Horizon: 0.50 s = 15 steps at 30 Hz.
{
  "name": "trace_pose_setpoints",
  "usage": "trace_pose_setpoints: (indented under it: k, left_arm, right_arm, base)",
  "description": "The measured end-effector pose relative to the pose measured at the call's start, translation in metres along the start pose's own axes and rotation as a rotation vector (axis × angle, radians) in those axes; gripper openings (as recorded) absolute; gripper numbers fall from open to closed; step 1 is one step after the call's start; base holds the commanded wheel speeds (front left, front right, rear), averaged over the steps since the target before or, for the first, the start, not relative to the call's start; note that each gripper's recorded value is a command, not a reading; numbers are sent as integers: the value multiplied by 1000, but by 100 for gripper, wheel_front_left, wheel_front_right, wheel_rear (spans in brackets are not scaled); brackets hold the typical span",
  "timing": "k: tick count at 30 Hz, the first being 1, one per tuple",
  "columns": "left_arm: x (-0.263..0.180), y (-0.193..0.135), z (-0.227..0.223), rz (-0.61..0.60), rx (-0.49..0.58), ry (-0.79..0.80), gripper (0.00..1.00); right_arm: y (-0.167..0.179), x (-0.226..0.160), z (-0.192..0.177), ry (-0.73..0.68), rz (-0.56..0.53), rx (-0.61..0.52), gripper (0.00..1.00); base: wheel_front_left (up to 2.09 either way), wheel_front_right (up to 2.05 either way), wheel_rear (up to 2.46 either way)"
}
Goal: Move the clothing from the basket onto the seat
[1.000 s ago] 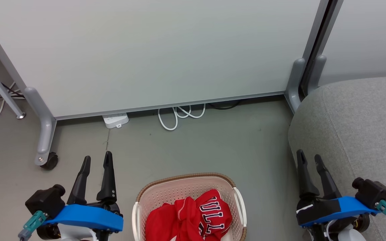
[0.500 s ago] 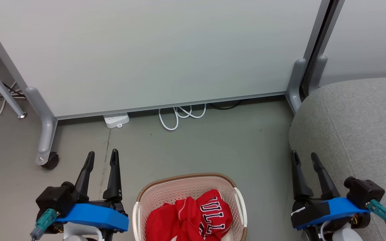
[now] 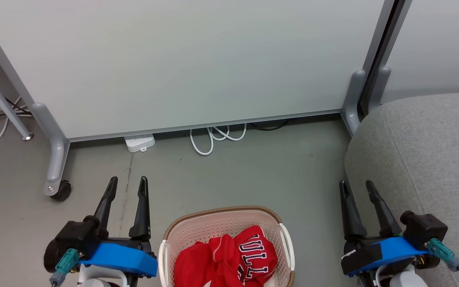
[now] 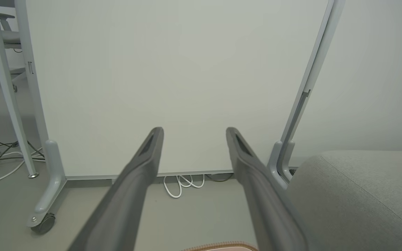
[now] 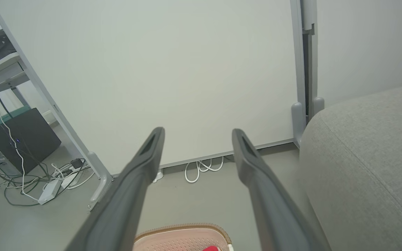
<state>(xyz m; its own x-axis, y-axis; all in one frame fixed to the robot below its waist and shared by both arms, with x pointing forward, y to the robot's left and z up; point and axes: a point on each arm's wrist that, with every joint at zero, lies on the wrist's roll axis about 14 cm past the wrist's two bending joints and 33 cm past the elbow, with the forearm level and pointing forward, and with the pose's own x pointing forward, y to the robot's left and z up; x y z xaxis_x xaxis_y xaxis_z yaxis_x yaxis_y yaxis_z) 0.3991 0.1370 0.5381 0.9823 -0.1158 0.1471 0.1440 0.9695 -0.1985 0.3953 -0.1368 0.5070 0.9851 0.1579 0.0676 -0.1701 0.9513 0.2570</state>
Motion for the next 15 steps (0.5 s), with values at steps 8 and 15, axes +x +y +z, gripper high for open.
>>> trace_pose_setpoints:
  k: [8,15]
  left_arm:
    - [0,-3,1,-13,57,-9,100]
    - [1,-5,2,-27,100,-22,100]
  right_arm:
    - [5,2,2,-7,22,-56,100]
    - [7,2,1,-11,37,-102,100]
  base:
    - [0,0,0]
    - [0,0,0]
